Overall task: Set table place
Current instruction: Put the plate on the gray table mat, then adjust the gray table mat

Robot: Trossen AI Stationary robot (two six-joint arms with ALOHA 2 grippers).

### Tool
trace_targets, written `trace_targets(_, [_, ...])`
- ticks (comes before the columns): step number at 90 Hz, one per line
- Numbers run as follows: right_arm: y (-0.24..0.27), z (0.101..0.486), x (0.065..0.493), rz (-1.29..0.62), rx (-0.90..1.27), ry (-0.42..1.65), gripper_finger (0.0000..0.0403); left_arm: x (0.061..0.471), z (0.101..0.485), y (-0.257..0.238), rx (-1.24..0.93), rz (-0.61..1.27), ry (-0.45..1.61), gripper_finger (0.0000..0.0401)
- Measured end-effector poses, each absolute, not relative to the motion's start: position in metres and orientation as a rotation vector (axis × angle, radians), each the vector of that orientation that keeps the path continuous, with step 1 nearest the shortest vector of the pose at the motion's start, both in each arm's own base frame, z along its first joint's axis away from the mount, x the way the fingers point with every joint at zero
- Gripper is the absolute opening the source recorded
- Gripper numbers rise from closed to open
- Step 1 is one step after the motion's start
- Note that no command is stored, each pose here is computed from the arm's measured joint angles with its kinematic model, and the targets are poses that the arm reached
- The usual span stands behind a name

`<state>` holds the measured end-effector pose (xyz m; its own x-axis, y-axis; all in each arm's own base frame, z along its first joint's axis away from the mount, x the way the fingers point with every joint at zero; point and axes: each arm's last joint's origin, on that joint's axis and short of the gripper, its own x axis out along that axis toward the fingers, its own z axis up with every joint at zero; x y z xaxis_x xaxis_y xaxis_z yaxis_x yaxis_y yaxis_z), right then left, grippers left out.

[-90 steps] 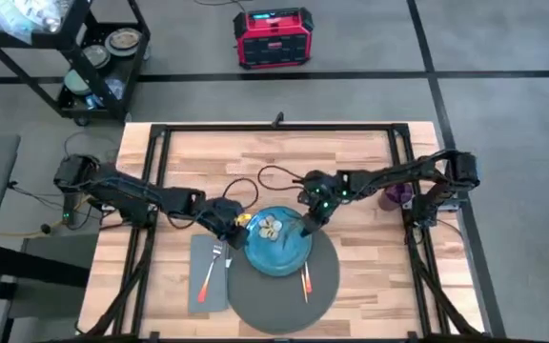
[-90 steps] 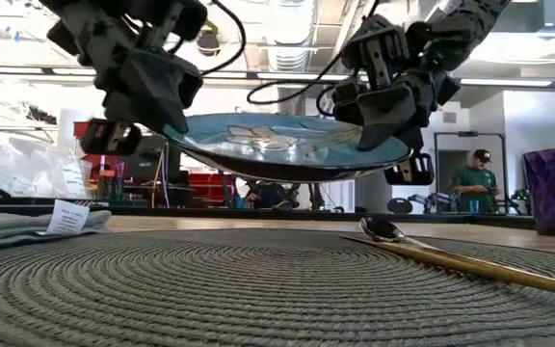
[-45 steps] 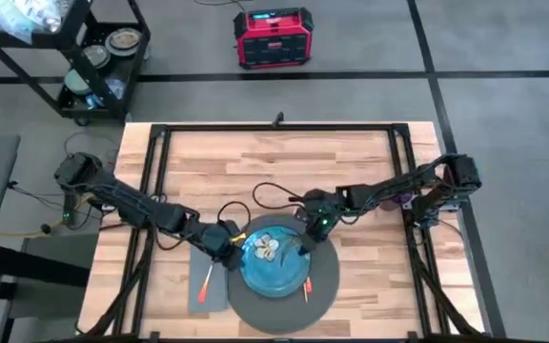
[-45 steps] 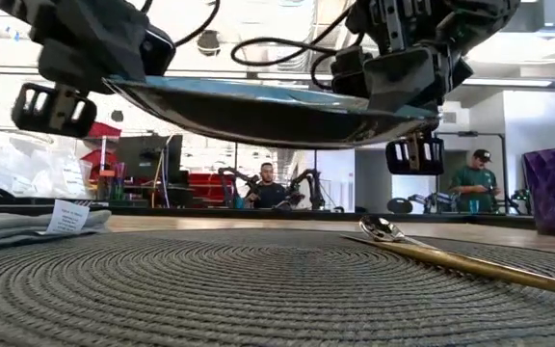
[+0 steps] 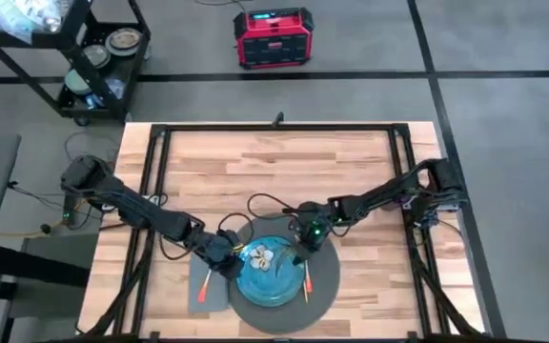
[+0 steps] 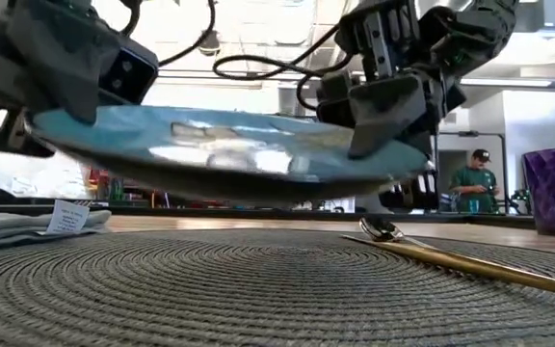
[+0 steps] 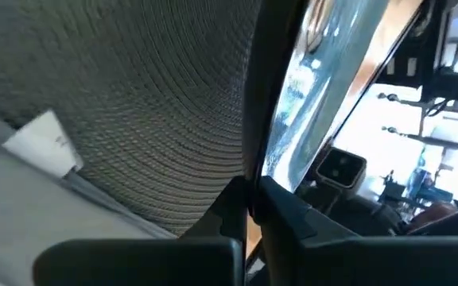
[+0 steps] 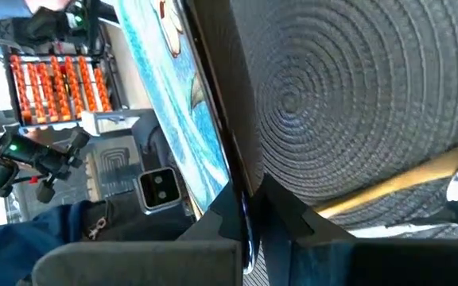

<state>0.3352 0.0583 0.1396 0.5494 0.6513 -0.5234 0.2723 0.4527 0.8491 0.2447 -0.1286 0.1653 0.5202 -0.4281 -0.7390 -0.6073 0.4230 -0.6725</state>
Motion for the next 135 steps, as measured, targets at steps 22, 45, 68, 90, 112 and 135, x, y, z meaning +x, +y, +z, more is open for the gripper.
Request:
trace_targets(22, [0.058, 0.138, 0.335, 0.249, 1.096, 0.999, 0.0038, 0.25, 0.144, -0.133, -1.176, 0.153, 1.162, 0.0012])
trace_targets(45, [0.049, 0.137, 0.333, 0.205, 1.125, 1.012, 0.0113, 0.241, 0.138, -0.131, -1.167, 0.2, 1.269, 0.0072])
trace_targets(68, [0.043, 0.143, 0.336, 0.203, 1.132, 0.954, 0.0131, 0.25, 0.144, -0.125, -1.144, 0.217, 1.112, 0.0092])
trace_targets(90, [0.035, 0.167, 0.323, 0.11, 1.038, 0.917, 0.0121, 0.254, 0.173, -0.116, -1.15, 0.201, 0.866, 0.0087])
trace_targets(112, [0.021, 0.156, 0.306, -0.022, 0.919, 1.065, 0.0015, 0.246, 0.202, -0.098, -1.109, 0.276, 0.675, 0.0086])
trace_targets(135, [0.021, 0.152, 0.301, -0.047, 0.907, 1.128, 0.0001, 0.244, 0.181, -0.069, -1.031, 0.413, 0.882, 0.0075])
